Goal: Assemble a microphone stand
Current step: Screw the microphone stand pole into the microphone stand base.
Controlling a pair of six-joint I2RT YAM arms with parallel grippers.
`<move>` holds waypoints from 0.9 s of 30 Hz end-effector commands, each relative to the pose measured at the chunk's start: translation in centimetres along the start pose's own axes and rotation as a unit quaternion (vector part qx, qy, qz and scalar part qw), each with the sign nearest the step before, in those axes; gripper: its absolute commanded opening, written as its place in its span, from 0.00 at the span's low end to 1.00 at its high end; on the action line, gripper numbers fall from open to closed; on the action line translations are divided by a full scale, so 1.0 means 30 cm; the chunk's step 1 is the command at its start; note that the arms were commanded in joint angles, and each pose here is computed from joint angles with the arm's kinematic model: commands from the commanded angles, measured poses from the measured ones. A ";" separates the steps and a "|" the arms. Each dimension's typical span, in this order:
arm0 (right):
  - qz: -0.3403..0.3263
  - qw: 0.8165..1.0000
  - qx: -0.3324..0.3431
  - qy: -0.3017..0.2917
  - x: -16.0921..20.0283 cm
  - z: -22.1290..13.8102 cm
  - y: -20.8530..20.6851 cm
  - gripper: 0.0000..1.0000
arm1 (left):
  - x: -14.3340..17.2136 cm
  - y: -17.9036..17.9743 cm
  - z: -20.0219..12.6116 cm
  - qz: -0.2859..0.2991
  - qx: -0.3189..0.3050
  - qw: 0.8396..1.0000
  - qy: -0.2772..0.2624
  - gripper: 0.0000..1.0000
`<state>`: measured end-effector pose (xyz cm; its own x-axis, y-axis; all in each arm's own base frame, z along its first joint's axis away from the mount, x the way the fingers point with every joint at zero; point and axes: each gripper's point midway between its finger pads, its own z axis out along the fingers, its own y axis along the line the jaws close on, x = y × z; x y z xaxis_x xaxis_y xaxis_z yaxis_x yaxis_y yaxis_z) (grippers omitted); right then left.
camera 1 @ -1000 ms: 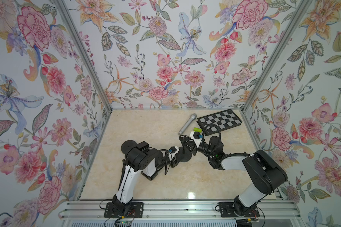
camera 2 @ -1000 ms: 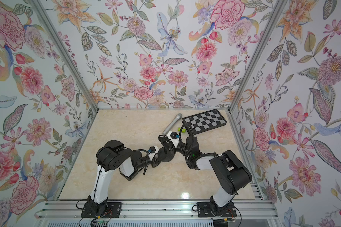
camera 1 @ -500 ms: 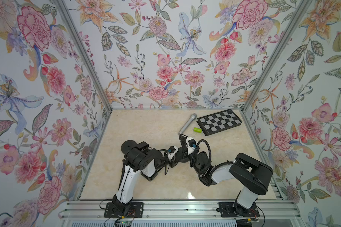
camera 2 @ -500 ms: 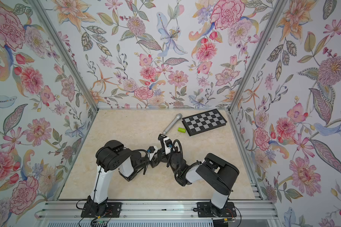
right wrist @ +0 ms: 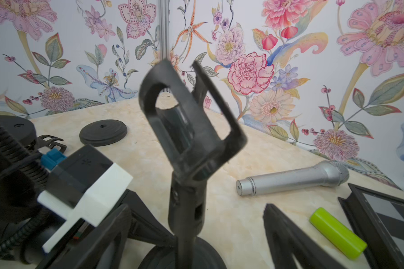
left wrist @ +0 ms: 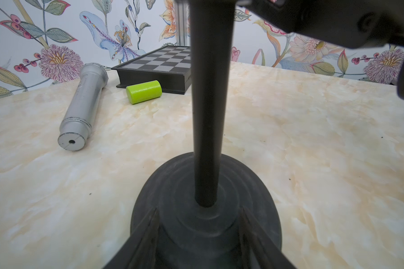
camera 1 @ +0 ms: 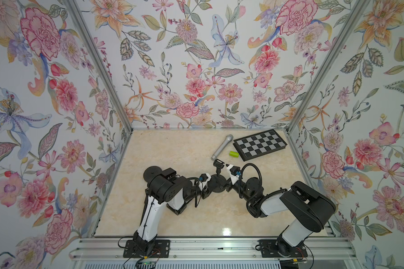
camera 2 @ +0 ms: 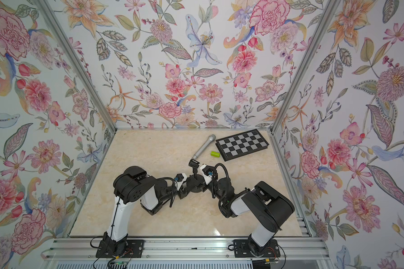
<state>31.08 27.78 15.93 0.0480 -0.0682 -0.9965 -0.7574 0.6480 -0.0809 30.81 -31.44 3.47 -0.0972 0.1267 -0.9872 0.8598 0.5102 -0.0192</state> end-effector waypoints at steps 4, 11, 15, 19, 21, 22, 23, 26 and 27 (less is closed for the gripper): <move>0.036 0.981 -0.190 0.009 -0.005 0.002 0.087 0.80 | -0.034 -0.002 -0.050 0.036 -0.017 0.998 -0.049 0.55; 0.047 0.984 -0.172 0.001 -0.008 0.052 0.043 0.41 | -0.039 0.000 -0.045 0.032 -0.015 0.998 -0.053 0.55; 0.041 0.994 -0.099 0.005 0.007 0.059 0.002 0.14 | -0.037 0.008 -0.030 0.033 -0.013 0.998 -0.049 0.55; 0.041 0.995 0.088 0.018 0.043 0.063 -0.069 0.00 | -0.036 0.005 -0.038 0.029 -0.018 0.998 -0.052 0.55; 0.039 0.984 0.175 0.009 0.055 0.038 -0.089 0.00 | -0.034 0.011 -0.028 0.029 -0.018 0.998 -0.049 0.55; 0.042 0.975 0.218 0.001 0.061 0.018 -0.096 0.00 | -0.032 0.016 -0.024 0.028 -0.019 0.998 -0.046 0.55; 0.046 0.966 0.256 -0.005 0.070 -0.004 -0.106 0.00 | -0.033 0.016 -0.025 0.028 -0.020 0.998 -0.044 0.55; 0.051 0.950 0.307 -0.014 0.097 -0.030 -0.084 0.00 | -0.033 0.010 -0.034 0.027 -0.023 0.998 -0.046 0.55; 0.050 0.951 0.305 -0.009 0.108 -0.018 -0.064 0.00 | -0.032 0.008 -0.032 0.028 -0.021 0.998 -0.047 0.55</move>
<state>31.56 29.37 15.26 0.0494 0.0423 -0.9979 -0.4831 0.8754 0.0132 30.94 -31.41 3.54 -0.0963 0.1243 -0.9876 0.8584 0.5126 -0.0192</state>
